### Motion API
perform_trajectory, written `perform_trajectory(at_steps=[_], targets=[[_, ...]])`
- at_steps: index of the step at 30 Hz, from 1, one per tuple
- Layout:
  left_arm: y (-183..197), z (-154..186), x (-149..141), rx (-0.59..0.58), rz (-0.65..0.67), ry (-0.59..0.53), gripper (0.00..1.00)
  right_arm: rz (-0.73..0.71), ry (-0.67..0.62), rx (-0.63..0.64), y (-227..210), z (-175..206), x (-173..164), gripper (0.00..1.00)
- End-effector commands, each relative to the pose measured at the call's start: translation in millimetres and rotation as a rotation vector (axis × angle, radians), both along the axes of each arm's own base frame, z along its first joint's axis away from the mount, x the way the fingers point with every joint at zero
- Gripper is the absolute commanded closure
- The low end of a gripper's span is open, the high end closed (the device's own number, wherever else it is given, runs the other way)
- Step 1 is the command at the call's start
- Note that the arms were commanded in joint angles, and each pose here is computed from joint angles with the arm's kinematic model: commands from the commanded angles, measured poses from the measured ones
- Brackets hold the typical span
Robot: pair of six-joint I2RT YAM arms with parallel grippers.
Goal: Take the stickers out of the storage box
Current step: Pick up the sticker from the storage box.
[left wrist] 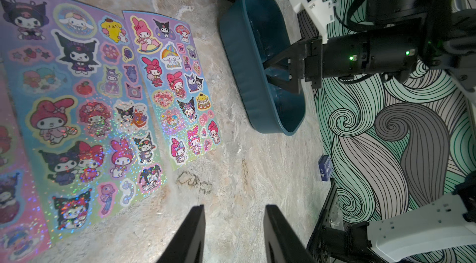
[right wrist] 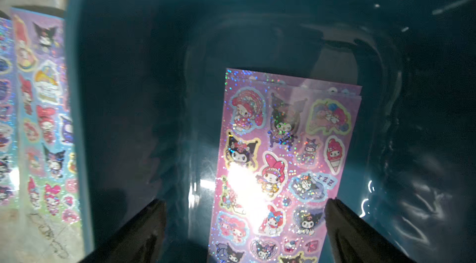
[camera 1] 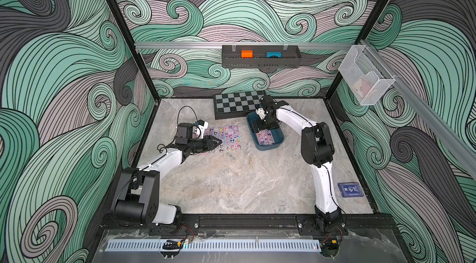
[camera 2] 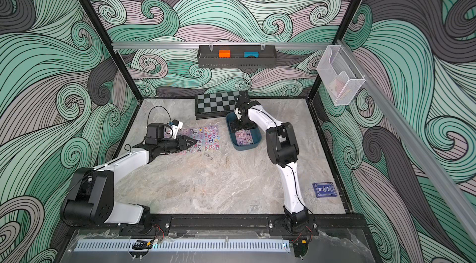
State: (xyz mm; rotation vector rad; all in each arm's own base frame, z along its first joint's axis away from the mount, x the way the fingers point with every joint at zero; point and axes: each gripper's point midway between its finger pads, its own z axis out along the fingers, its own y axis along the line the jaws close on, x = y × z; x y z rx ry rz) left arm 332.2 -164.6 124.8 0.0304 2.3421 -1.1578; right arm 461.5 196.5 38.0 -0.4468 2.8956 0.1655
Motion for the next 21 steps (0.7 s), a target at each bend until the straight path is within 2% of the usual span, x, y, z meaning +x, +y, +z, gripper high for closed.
perform_trajectory(at_steps=[1,7,11,15,19,21], targets=[[-2.0,6.1,-1.0,0.012,-0.016,-0.027,0.58,0.037,0.046,-0.074,-7.6,-12.2,-5.3,0.01],[-3.7,5.1,-0.7,0.005,-0.025,-0.021,0.58,0.071,0.09,-0.176,-11.2,-36.8,-7.6,0.01],[-3.5,6.2,-1.2,0.006,-0.026,-0.025,0.58,0.064,0.122,-0.19,-14.8,-49.6,-12.0,0.04],[-4.0,5.7,-1.3,0.006,-0.028,-0.024,0.58,0.061,0.13,-0.182,-16.4,-49.7,-13.8,0.14],[-5.2,6.1,-1.4,0.001,-0.033,-0.023,0.58,0.039,0.106,-0.172,-20.1,-37.2,-9.2,0.33],[-4.9,6.6,-1.6,0.002,-0.032,-0.025,0.58,0.029,0.091,-0.163,-20.9,-29.8,-5.8,0.39]])
